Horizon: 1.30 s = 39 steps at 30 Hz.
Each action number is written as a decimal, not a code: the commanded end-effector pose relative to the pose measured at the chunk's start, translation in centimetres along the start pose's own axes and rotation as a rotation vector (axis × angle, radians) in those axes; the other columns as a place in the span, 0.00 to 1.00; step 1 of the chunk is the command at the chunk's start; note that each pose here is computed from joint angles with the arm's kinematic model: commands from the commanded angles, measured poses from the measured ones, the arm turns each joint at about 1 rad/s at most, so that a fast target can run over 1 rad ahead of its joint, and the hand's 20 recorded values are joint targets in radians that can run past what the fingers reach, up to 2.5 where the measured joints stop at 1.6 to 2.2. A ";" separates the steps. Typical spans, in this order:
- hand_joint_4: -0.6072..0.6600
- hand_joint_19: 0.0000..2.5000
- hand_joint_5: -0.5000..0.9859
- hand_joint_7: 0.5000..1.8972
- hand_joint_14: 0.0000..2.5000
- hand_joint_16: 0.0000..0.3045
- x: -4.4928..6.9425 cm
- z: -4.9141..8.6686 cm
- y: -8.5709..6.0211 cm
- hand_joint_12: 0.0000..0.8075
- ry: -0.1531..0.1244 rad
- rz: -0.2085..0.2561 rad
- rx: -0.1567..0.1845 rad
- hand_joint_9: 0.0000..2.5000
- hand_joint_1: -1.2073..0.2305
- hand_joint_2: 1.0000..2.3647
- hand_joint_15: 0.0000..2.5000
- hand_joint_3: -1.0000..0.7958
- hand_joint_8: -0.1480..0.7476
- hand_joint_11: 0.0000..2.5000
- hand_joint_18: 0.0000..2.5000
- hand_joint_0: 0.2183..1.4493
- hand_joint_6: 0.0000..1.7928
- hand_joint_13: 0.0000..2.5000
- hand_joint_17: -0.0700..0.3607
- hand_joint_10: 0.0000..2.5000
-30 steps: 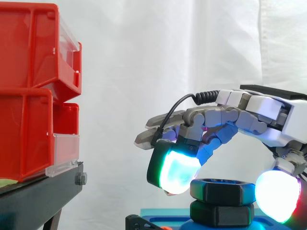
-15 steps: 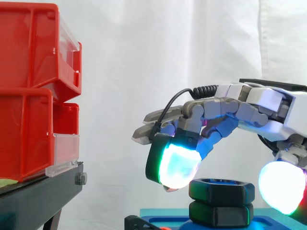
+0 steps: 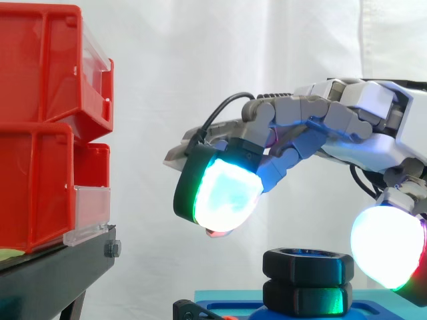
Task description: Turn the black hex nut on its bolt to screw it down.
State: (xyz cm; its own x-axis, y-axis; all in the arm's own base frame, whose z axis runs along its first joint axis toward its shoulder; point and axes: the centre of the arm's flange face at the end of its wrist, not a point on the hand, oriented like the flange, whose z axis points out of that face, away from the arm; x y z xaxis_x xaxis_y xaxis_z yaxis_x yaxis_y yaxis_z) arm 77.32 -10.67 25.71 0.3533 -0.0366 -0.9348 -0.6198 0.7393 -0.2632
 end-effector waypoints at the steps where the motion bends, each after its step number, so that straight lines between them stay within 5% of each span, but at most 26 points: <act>1: 0.77 0.05 0.26 0.40 0.00 0.19 -0.1 0.4 0.1 0.47 -0.017 -0.013 -0.001 0.35 0.51 0.00 0.00 0.28 0.51 0.10 0.19 0.21 0.28 0.21 0.46 0.00; 6: 0.76 0.05 0.28 0.51 0.00 0.18 0.1 0.9 0.6 0.46 -0.017 -0.011 -0.007 0.36 0.52 0.00 0.01 0.28 0.50 0.11 0.18 0.23 0.28 0.20 0.45 0.00; 7: 0.75 0.05 0.28 0.52 0.00 0.18 1.3 1.1 1.0 0.46 -0.012 0.003 -0.011 0.36 0.51 0.00 0.00 0.28 0.50 0.11 0.18 0.23 0.28 0.20 0.45 0.00; 10: 0.74 0.05 0.29 0.56 0.00 0.18 2.4 1.0 1.2 0.45 -0.004 0.015 -0.013 0.36 0.50 0.00 0.01 0.28 0.49 0.11 0.17 0.25 0.28 0.20 0.44 0.00; 20: 0.71 0.05 0.30 0.65 0.00 0.17 2.6 0.7 1.2 0.44 0.005 0.023 -0.015 0.36 0.49 0.00 0.01 0.28 0.49 0.11 0.17 0.26 0.28 0.20 0.44 0.00; 31: 0.69 0.05 0.30 0.60 0.00 0.18 2.8 -0.4 1.1 0.46 0.039 0.021 -0.022 0.36 0.60 0.00 0.00 0.28 0.50 0.11 0.17 0.23 0.31 0.20 0.45 0.00; 39: 0.58 0.05 0.32 0.64 0.00 0.18 2.9 -0.6 1.0 0.45 0.042 0.002 -0.018 0.38 0.70 0.00 0.01 0.28 0.48 0.11 0.17 0.23 0.31 0.20 0.45 0.00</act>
State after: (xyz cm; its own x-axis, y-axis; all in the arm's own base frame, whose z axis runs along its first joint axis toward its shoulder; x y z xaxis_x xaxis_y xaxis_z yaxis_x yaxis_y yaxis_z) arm 77.37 -10.29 22.69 0.3202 -0.0558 -0.9457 -0.6375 0.7258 -0.2586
